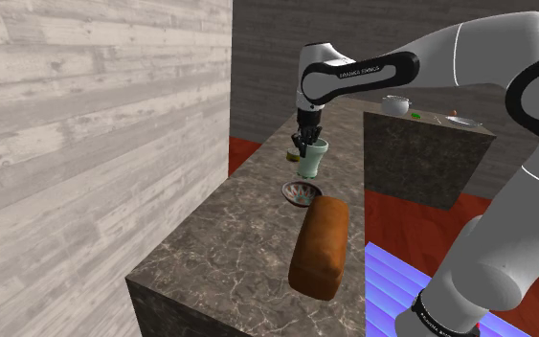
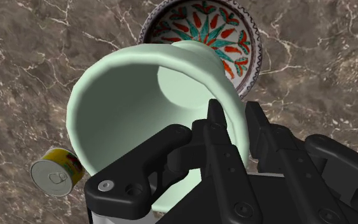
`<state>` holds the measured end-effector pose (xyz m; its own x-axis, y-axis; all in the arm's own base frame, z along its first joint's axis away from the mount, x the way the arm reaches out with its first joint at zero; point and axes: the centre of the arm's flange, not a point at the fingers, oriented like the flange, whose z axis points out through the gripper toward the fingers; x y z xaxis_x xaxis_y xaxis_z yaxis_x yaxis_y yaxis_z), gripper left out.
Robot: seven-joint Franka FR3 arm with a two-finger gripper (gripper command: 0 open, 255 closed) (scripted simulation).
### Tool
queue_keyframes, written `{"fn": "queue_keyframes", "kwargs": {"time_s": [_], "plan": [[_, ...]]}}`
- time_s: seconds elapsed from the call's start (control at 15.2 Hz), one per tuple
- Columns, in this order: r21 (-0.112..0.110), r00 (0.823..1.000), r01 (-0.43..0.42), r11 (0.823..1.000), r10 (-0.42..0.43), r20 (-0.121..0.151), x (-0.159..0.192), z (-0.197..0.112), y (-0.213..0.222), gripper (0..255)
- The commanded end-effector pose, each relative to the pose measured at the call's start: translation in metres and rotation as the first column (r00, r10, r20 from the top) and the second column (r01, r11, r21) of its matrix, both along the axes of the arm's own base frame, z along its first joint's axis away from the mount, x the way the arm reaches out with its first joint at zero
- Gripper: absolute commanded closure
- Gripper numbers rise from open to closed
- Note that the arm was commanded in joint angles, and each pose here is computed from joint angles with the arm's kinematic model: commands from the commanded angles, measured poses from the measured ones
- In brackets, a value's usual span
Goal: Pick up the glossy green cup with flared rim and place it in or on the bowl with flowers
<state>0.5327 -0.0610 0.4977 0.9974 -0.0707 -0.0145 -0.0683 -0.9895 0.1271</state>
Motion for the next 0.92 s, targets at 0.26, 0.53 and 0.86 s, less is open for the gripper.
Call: {"fn": "queue_keyframes", "kwargs": {"time_s": [0.26, 0.53, 0.86], "plan": [[0.0, 1.0, 0.0, 1.0, 0.0, 0.001, 0.0, -0.032, 0.0, 255], [0.0, 1.0, 0.0, 1.0, 0.0, 0.001, 0.0, -0.053, 0.0, 255], [0.0, 1.0, 0.0, 1.0, 0.0, 0.001, 0.0, -0.078, 0.0, 255]]}}
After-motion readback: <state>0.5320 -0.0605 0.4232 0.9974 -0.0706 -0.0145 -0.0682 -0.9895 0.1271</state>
